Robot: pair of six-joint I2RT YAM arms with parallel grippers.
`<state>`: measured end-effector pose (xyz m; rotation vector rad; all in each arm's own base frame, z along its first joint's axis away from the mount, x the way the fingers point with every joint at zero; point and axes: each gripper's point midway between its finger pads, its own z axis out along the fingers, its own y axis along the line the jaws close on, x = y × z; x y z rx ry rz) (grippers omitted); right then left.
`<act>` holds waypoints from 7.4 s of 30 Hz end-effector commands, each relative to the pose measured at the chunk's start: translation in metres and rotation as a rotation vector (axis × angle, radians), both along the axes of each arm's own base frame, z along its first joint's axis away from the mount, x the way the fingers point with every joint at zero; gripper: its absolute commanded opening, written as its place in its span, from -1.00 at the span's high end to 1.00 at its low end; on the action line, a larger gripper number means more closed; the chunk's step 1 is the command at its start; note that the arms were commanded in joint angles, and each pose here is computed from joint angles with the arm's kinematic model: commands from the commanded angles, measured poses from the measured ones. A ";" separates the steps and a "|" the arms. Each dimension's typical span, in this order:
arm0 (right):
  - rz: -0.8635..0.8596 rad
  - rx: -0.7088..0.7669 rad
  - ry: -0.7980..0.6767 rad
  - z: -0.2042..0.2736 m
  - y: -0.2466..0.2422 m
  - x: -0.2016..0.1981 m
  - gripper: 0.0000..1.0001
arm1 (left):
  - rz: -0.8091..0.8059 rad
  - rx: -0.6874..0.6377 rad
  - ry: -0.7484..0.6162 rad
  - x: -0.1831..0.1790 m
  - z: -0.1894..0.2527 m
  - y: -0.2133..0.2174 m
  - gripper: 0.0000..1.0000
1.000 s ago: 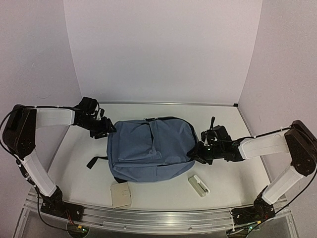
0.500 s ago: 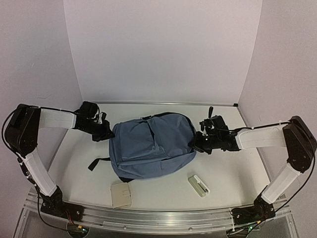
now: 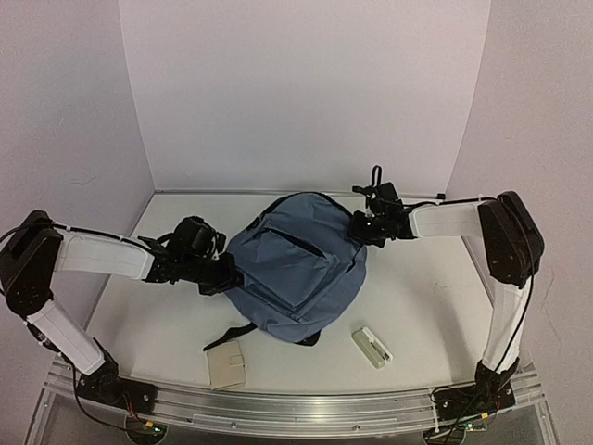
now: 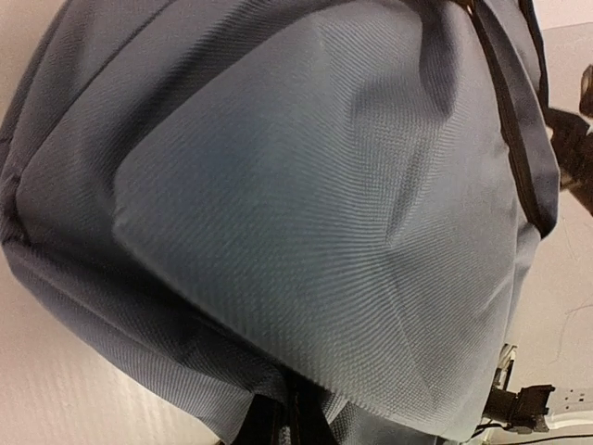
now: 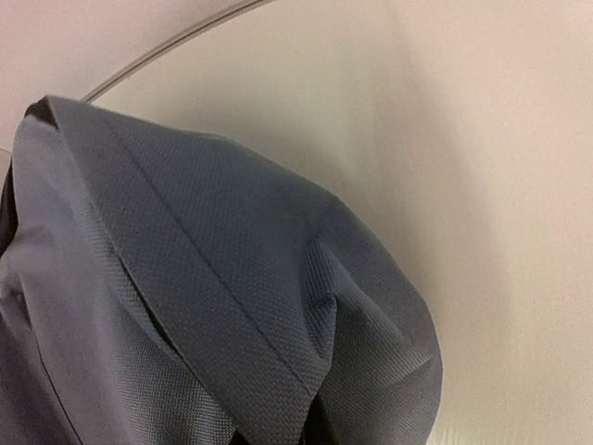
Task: Pack the student bag
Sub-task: Adjust the student bag at the center of the board, then unzip the student bag at the center of the board.
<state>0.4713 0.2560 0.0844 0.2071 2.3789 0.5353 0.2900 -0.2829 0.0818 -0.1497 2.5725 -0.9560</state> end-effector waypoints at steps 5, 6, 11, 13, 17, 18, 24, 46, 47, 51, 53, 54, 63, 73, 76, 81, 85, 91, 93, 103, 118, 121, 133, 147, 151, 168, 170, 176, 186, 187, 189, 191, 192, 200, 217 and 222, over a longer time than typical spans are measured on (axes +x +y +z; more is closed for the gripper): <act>0.114 0.046 -0.144 0.070 0.040 0.029 0.38 | -0.146 -0.237 -0.062 -0.036 0.041 -0.107 0.89; 0.118 0.047 -0.152 0.076 0.039 0.027 0.27 | -0.164 -0.245 -0.051 -0.038 0.037 -0.112 0.82; 0.129 0.051 -0.182 0.107 0.028 0.007 -0.24 | -0.184 -0.259 -0.093 -0.040 0.052 -0.112 0.15; 0.140 0.069 -0.186 0.118 0.024 -0.005 -0.37 | -0.175 -0.225 -0.109 -0.041 0.059 -0.103 -0.03; 0.146 0.104 -0.175 0.128 0.014 -0.033 -0.58 | -0.154 -0.139 -0.129 -0.046 0.069 -0.079 -0.36; 0.142 0.112 -0.172 0.130 0.011 -0.040 -0.61 | -0.149 -0.108 -0.125 -0.048 0.070 -0.071 -0.45; 0.133 0.161 -0.115 0.120 -0.002 -0.082 -0.66 | -0.172 -0.058 -0.128 -0.040 0.095 -0.035 -0.73; -0.033 0.149 0.031 0.043 -0.031 -0.128 -0.42 | -0.360 -0.106 -0.049 0.124 0.060 -0.041 -0.65; -0.034 0.142 0.039 0.038 -0.031 -0.128 -0.42 | -0.362 -0.103 -0.043 0.128 0.055 -0.044 -0.64; -0.040 0.126 0.066 0.022 -0.031 -0.128 -0.37 | -0.354 -0.071 -0.046 0.147 0.042 -0.048 -0.66; -0.031 0.135 0.077 0.016 -0.028 -0.129 -0.31 | -0.346 -0.039 -0.026 0.154 0.030 -0.048 -0.68; -0.025 0.153 0.069 0.017 -0.024 -0.127 -0.29 | -0.346 -0.033 -0.021 0.158 0.028 -0.049 -0.67; 0.006 0.177 0.091 0.000 -0.014 -0.124 0.12 | -0.371 -0.088 0.002 0.169 0.019 -0.065 -0.05; 0.021 0.181 0.073 0.001 -0.008 -0.118 0.90 | -0.370 -0.112 0.041 0.166 0.012 -0.067 0.85; 0.019 0.172 0.053 0.006 -0.009 -0.115 1.00 | -0.349 -0.106 0.018 0.163 0.022 -0.060 0.99; 0.034 0.147 0.011 0.017 -0.006 -0.103 1.00 | -0.306 -0.110 -0.017 0.146 0.038 -0.045 1.00; 0.031 0.119 -0.009 0.021 -0.009 -0.089 1.00 | -0.247 -0.117 -0.049 0.130 0.051 -0.031 1.00; 0.030 0.109 -0.026 0.025 -0.017 -0.062 1.00 | -0.160 -0.180 -0.051 0.103 0.062 -0.015 0.99; 0.036 0.102 -0.037 0.030 -0.016 -0.055 1.00 | -0.165 -0.198 -0.018 0.094 0.055 -0.014 0.99; 0.073 0.122 -0.070 0.083 -0.020 -0.070 -0.17 | -0.217 -0.086 -0.038 0.082 0.080 -0.001 -0.35; 0.285 0.524 -0.033 0.163 0.099 -0.165 0.01 | -0.385 0.007 -0.091 0.081 0.103 0.000 -0.57; 0.272 0.583 0.001 0.161 0.128 -0.176 0.05 | -0.401 -0.015 -0.061 0.074 0.095 -0.001 -0.53; 0.229 0.542 0.068 0.113 0.206 -0.175 0.22 | -0.416 -0.039 0.044 0.060 0.056 0.000 -0.29; 0.193 0.496 0.118 0.061 0.235 -0.158 0.34 | -0.431 -0.066 0.107 0.058 0.033 -0.004 0.00; 0.165 0.484 0.109 0.056 0.232 -0.154 0.34 | -0.429 -0.067 0.118 0.059 0.030 -0.005 0.07; 0.128 0.449 0.093 0.037 0.237 -0.142 0.42 | -0.438 -0.111 0.183 0.057 0.013 -0.012 0.49; 0.125 0.448 0.093 0.036 0.237 -0.141 0.42 | -0.438 -0.112 0.189 0.058 0.011 -0.012 0.49; 0.083 0.431 0.074 0.030 0.232 -0.135 0.43 | -0.433 -0.115 0.183 0.061 0.011 -0.013 0.34; 0.045 0.429 0.056 0.026 0.234 -0.126 0.87 | -0.433 -0.135 0.157 0.063 0.018 -0.016 0.36; 0.046 0.430 0.053 0.028 0.235 -0.126 0.93 | -0.430 -0.139 0.157 0.064 0.018 -0.016 0.37; 0.051 0.435 0.044 0.033 0.235 -0.125 1.00 | -0.416 -0.132 0.151 0.066 0.020 -0.016 0.38; 0.058 0.439 0.031 0.042 0.234 -0.125 1.00 | -0.400 -0.129 0.139 0.067 0.023 -0.015 0.38; 0.062 0.441 0.022 0.047 0.233 -0.126 1.00 | -0.389 -0.124 0.135 0.068 0.024 -0.014 0.38; 0.065 0.441 -0.024 0.070 0.222 -0.128 1.00 | -0.374 -0.073 0.170 0.069 0.010 -0.018 0.24; 0.091 0.434 -0.024 0.073 0.219 -0.134 1.00 | -0.385 0.030 0.197 0.070 -0.016 -0.024 1.00; 0.076 0.416 -0.050 0.078 0.209 -0.133 1.00 | -0.392 0.046 0.179 0.068 -0.014 -0.020 1.00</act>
